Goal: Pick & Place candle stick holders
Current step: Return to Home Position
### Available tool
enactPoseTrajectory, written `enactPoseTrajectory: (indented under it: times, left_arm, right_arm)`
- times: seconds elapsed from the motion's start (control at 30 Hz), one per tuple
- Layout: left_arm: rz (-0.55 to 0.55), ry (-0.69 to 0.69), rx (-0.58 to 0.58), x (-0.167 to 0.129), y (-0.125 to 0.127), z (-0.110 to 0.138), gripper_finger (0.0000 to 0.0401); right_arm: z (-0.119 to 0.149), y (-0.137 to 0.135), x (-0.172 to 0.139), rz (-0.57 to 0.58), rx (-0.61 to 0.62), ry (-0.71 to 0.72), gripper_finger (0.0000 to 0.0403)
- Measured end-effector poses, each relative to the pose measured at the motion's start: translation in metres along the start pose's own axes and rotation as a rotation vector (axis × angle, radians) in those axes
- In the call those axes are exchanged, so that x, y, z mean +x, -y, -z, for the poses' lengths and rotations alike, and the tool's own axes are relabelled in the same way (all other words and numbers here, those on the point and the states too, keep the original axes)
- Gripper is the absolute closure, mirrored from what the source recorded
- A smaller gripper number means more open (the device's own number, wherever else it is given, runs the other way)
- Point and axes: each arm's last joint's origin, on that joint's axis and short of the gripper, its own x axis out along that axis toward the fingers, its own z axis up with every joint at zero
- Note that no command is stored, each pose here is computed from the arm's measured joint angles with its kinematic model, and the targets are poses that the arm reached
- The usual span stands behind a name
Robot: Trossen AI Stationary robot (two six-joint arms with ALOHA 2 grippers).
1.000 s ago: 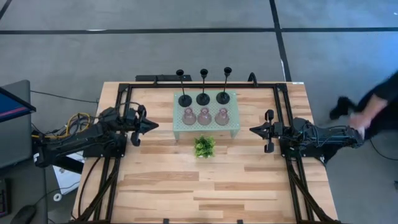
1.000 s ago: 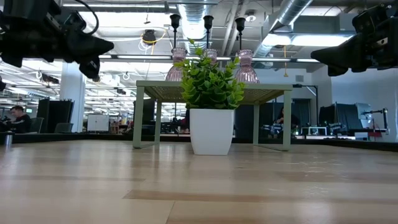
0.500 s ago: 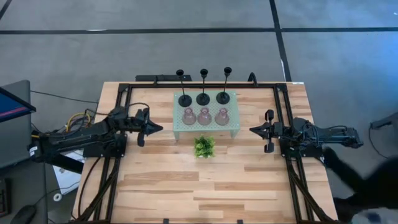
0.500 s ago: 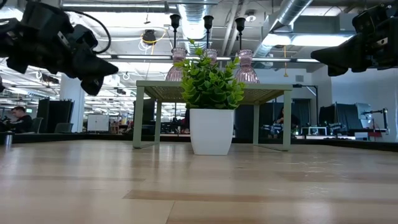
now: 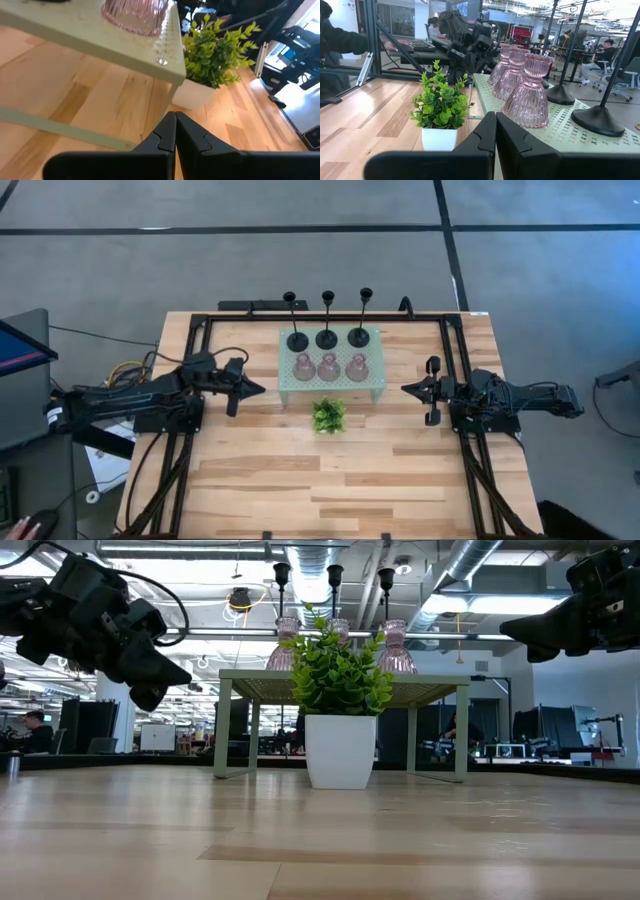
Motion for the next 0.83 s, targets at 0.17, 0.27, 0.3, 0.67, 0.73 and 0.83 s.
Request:
enactPoseTrajectory:
  times: [0.17, 0.27, 0.3, 0.67, 0.73, 0.83]
  left_arm:
    - [-0.002, -0.011, -0.006, 0.0011, -0.0008, 0.0011, 0.0396]
    - [-0.002, -0.012, -0.006, 0.0011, -0.0008, 0.0012, 0.0396]
    - [-0.003, -0.011, -0.006, 0.001, -0.0008, 0.0011, 0.0396]
    - [-0.002, -0.009, -0.004, 0.0011, -0.0007, 0.0008, 0.0396]
    - [-0.002, -0.007, -0.004, 0.001, -0.0007, 0.0007, 0.0396]
    - [-0.002, -0.007, -0.004, 0.001, -0.0007, 0.0007, 0.0396]
  right_arm:
    - [0.0001, 0.0, 0.0, 0.0, 0.0, 0.0, 0.0403]
    - [0.0001, 0.0, 0.0, 0.0, 0.0, 0.0, 0.0403]
    - [0.0, -0.0001, 0.0, -0.001, 0.0, 0.0, 0.0403]
    - [0.0001, 0.0, 0.0, 0.0, 0.0, 0.0, 0.0403]
    - [0.0001, 0.0, 0.0, 0.0, 0.0, 0.0, 0.0403]
    - [0.0001, 0.0, 0.0, 0.0, 0.0, 0.0, 0.0403]
